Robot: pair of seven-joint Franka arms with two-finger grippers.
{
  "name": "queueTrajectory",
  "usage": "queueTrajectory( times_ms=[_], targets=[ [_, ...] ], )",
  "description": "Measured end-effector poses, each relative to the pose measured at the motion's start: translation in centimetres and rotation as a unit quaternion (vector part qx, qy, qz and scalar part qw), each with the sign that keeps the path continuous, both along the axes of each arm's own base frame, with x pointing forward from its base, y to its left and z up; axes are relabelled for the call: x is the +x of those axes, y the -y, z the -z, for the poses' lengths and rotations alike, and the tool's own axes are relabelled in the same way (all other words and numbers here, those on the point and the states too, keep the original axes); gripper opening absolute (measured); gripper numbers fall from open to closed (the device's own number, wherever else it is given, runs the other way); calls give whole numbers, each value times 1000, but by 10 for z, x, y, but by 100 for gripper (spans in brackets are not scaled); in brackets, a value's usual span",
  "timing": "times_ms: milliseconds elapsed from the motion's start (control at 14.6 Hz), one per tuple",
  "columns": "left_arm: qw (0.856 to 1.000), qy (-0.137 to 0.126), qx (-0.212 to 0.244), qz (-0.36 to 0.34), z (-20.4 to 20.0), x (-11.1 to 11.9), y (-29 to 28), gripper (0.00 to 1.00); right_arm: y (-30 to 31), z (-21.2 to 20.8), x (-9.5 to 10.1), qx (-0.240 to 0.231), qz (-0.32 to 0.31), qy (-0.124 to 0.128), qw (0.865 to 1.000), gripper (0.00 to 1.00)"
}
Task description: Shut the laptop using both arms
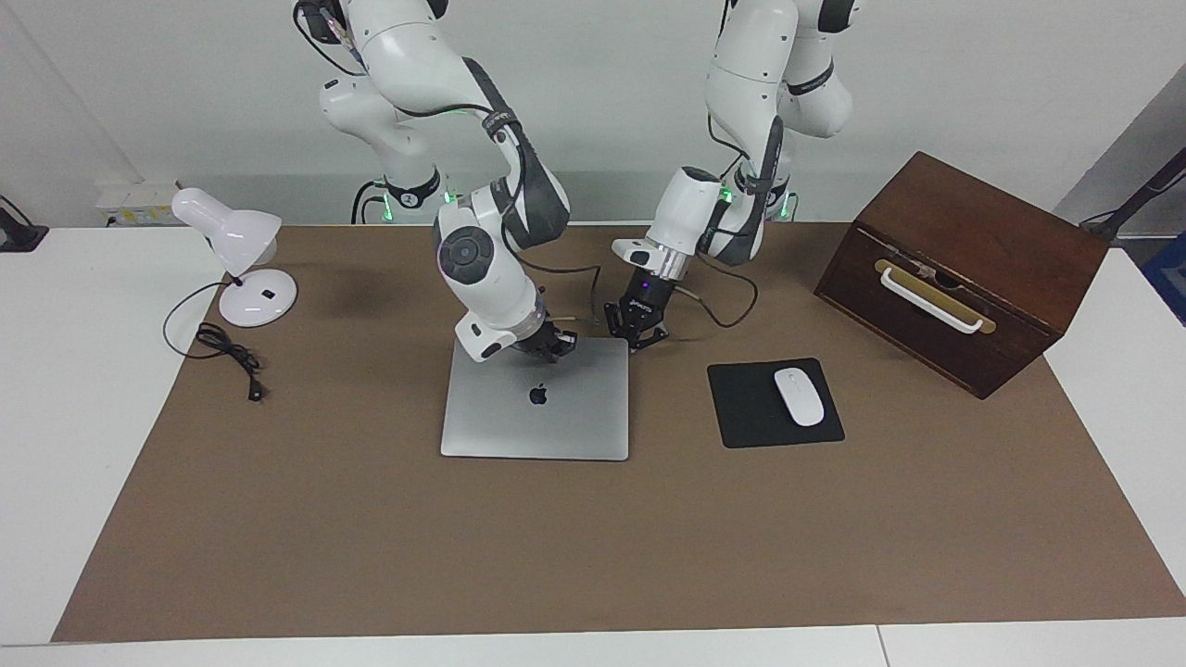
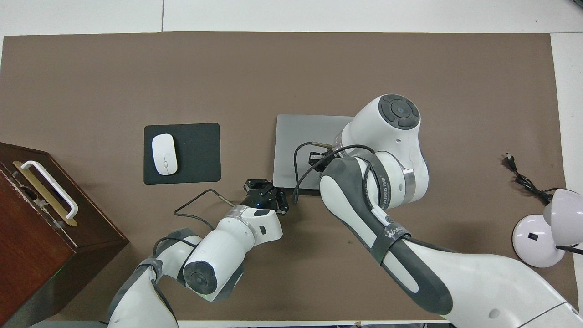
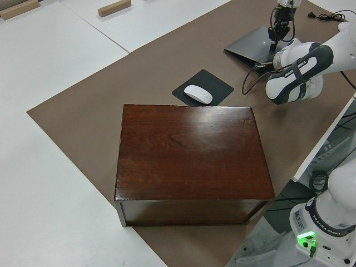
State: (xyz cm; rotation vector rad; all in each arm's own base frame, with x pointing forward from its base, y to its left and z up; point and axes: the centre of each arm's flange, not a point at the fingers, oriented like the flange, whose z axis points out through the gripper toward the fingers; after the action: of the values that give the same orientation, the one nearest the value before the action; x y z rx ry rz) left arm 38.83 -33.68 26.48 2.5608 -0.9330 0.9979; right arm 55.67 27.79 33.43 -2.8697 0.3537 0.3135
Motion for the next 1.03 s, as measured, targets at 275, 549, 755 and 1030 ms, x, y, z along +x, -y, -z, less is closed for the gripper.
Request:
queueTrajectory(
  times_ms=[275,549,755,1030],
  targets=[
    [1000,0,0,0,0,0,0,1,0,-1,0,0,0,0,1000,1],
    [1000,0,0,0,0,0,0,1,8,-14,0,1,1,-7,1000,1],
    [1000,0,0,0,0,0,0,1,14,-27,0,4,3,-5,1000,1],
    [1000,0,0,0,0,0,0,1,18,-39,1,6,5,-1,1000,1]
  ],
)
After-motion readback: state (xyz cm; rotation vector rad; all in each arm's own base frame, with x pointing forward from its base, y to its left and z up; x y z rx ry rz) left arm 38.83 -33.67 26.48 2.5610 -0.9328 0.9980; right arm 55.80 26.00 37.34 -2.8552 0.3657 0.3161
